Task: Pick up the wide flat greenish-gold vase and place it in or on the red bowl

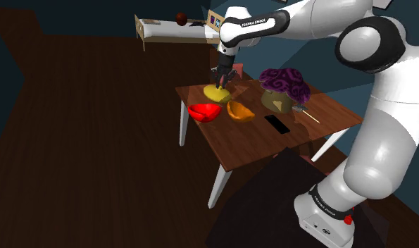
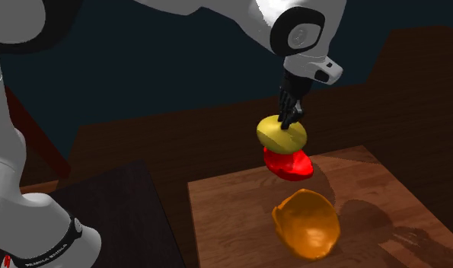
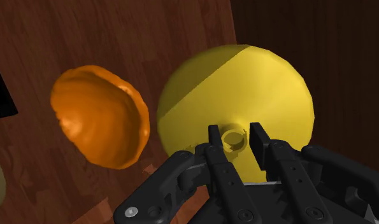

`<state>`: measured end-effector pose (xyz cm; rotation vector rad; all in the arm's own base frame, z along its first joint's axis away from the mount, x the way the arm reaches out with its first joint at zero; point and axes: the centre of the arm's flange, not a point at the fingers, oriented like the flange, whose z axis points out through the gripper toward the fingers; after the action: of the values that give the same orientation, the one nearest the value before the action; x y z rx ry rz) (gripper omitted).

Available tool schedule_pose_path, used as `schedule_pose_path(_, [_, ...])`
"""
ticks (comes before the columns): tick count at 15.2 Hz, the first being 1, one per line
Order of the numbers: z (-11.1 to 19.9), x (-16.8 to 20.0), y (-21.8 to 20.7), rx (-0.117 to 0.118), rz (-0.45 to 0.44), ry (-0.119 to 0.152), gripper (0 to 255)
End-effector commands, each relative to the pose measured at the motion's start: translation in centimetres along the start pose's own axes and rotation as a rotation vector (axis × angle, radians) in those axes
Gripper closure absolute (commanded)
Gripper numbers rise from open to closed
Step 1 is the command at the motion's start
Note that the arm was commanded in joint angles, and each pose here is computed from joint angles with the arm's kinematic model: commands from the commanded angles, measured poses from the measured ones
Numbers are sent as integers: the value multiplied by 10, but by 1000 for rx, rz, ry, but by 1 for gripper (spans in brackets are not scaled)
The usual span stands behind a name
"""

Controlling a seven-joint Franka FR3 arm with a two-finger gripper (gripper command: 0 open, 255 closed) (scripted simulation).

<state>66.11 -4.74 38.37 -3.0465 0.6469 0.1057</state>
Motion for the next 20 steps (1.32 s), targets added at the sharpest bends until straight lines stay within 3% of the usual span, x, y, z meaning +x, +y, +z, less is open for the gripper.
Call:
schedule_pose_path(1, [-4,19,-13,0,1,0,255])
schedule_pose_path(3, [-10,42,-30,0,1,0,255])
schedule_pose_path(20, [80,49,-29,0,1,0,255])
